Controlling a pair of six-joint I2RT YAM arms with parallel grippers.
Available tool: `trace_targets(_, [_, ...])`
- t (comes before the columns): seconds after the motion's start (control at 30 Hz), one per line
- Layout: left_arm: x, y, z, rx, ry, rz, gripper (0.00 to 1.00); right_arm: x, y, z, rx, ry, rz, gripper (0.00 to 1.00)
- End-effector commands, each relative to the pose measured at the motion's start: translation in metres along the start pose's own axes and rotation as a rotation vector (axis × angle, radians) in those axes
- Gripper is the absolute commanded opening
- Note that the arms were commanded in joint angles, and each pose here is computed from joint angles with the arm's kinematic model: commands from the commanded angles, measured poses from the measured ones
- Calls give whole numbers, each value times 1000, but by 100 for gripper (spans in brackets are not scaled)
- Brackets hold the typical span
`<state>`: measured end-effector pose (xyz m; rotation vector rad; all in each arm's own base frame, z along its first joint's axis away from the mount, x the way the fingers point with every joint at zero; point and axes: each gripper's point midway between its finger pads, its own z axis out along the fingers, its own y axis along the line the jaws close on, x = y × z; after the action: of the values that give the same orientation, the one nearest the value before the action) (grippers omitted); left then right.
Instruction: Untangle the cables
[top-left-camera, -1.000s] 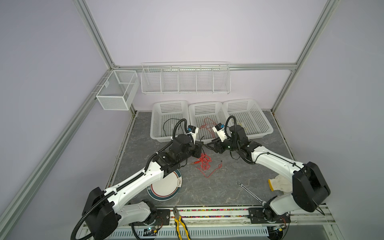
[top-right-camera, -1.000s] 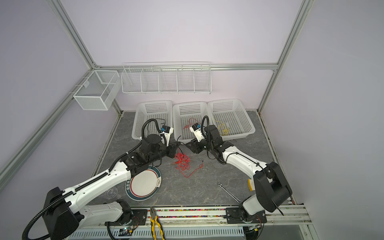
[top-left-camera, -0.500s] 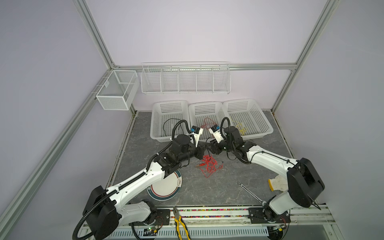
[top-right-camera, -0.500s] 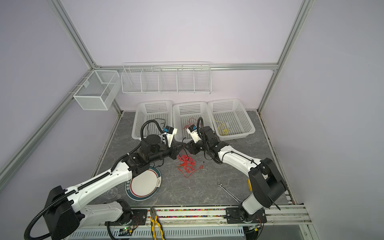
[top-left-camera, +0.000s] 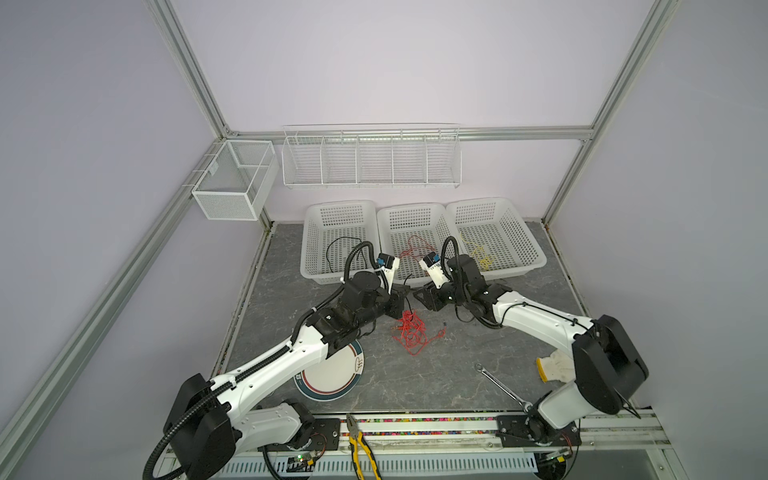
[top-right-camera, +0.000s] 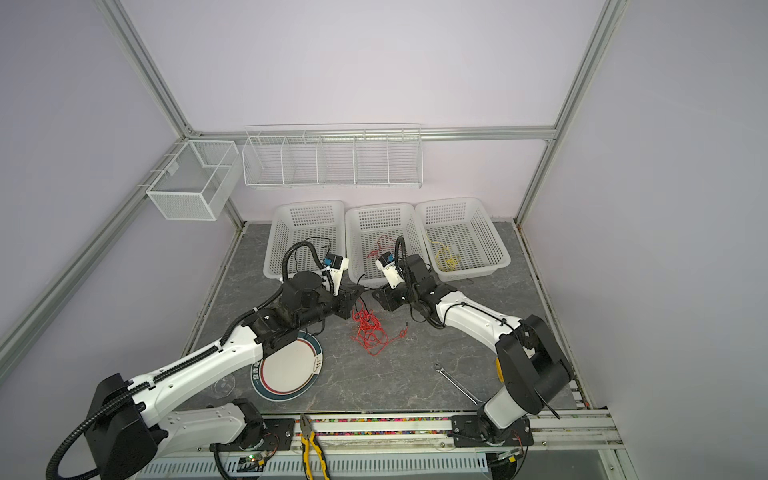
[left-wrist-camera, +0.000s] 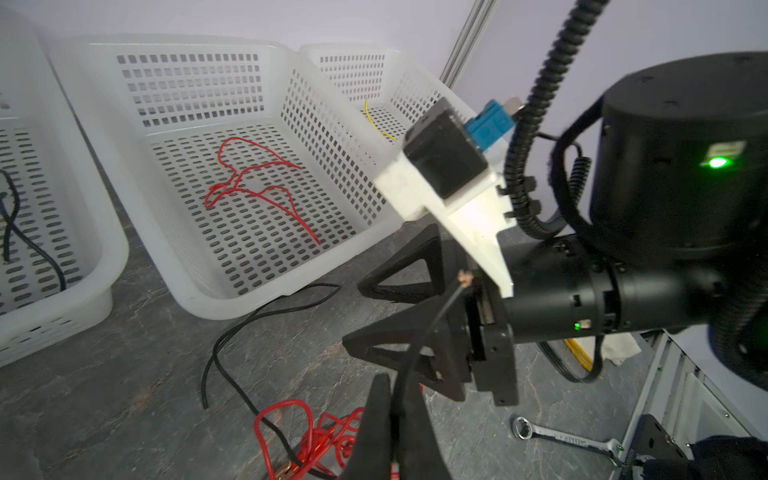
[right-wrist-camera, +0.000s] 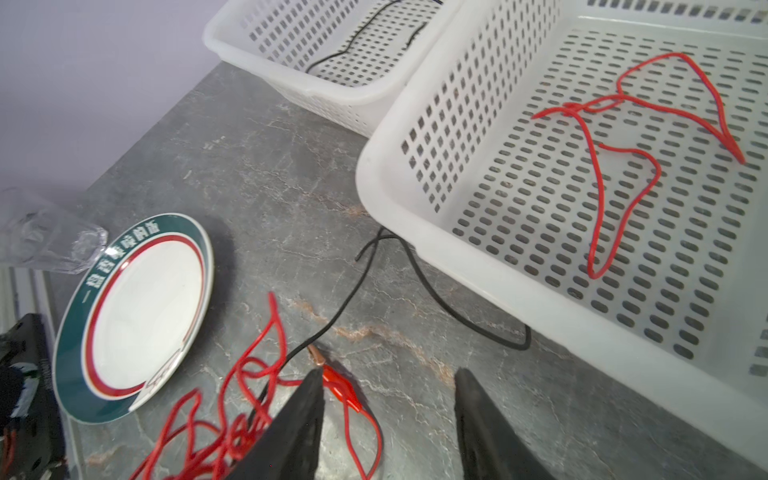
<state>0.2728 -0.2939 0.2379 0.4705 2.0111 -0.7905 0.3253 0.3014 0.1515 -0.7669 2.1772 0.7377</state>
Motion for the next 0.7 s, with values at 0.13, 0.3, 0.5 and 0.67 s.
trace_targets(0.13, [3, 17, 7, -95, 8, -20, 0, -14, 60, -33, -253, -69, -110, 50])
trace_targets(0.3, [-3, 14, 11, -83, -23, -18, 0, -9, 88, -36, -344, -37, -165, 50])
trace_targets(0.5, [-14, 5, 7, -40, -54, -5, 0, -6, 93, -19, -332, -10, -174, 49])
trace_targets(0.67, [-19, 0, 2, -13, -82, -3, 0, -15, 90, -14, -301, -47, -165, 32])
